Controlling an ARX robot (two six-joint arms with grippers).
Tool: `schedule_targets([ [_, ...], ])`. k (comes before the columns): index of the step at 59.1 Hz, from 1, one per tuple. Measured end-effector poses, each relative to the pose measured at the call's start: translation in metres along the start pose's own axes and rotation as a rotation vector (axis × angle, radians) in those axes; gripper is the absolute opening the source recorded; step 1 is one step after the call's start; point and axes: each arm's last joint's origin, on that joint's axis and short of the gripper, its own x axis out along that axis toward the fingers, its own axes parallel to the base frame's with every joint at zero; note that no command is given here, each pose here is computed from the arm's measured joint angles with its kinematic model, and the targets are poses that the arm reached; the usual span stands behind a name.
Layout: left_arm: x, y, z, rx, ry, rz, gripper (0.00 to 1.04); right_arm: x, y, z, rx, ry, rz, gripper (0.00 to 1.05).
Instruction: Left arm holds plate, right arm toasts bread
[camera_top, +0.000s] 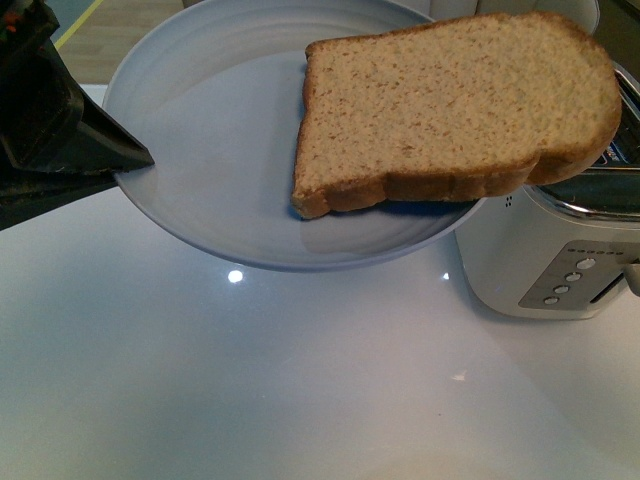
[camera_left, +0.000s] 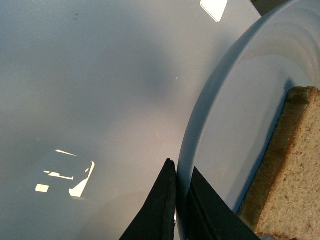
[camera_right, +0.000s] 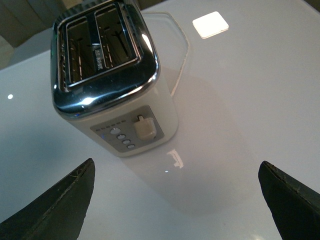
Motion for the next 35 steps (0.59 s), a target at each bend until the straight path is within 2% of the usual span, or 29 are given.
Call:
schedule_targets([
  [11, 0.002, -0.001, 0.000, -0.001, 0.003, 0.006, 0.03, 0.014, 0.035, 0.025, 0.095, -0.005, 0.183, 0.96],
  [20, 0.002, -0.002, 0.001, -0.001, 0.002, 0.005, 0.03, 0.031, 0.073, 0.041, 0.217, 0.052, 0.345, 0.96],
  [27, 0.002, -0.002, 0.001, -0.002, 0.001, 0.004, 0.03, 0.045, 0.094, 0.036, 0.257, 0.121, 0.389, 0.96],
  [35, 0.002, -0.002, 0.003, -0.004, 0.000, 0.002, 0.03, 0.060, 0.103, 0.022, 0.284, 0.200, 0.381, 0.96],
])
